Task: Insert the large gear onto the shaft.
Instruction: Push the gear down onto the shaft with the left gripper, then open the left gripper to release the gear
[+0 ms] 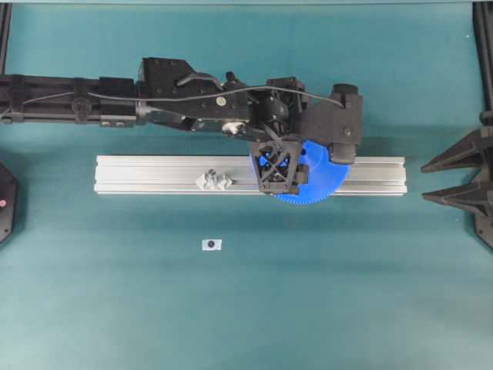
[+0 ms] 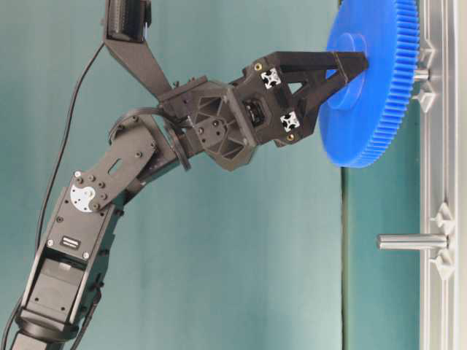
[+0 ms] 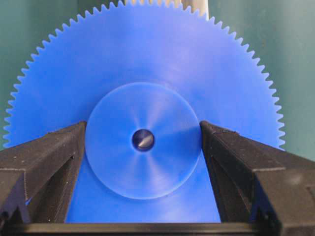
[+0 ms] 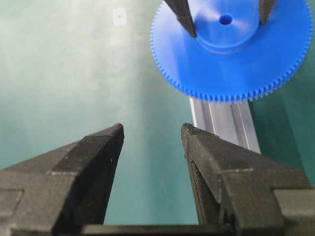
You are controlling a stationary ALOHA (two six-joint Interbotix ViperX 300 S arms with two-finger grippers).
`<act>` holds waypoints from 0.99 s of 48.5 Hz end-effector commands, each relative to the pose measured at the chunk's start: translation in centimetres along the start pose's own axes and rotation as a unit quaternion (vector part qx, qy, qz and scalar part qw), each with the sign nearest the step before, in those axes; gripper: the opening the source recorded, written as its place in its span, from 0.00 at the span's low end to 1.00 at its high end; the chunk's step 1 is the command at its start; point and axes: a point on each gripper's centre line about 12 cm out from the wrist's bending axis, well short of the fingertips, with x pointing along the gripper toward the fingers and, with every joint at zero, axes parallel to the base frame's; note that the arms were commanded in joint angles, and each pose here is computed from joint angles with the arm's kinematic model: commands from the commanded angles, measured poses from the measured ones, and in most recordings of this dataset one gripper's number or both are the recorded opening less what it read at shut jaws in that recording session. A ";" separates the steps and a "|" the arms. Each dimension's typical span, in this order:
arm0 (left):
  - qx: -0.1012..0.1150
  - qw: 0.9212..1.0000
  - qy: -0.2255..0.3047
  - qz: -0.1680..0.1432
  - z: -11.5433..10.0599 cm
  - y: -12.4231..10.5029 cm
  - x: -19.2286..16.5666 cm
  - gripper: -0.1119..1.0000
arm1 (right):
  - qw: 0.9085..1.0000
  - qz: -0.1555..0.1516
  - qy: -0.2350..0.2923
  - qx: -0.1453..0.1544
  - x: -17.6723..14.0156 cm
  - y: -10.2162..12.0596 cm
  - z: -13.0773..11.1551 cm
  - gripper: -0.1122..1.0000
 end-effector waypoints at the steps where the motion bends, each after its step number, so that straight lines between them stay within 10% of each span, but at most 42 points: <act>1: 0.006 0.999 -0.031 0.004 2.0 -0.1 -1.6 0.87 | 1.000 0.001 -0.007 0.004 0.0 0.1 0.4 0.62; 48: 0.009 0.996 -0.082 0.017 4.2 0.4 -5.7 0.88 | 1.000 0.001 -0.007 0.006 0.0 0.1 0.4 0.62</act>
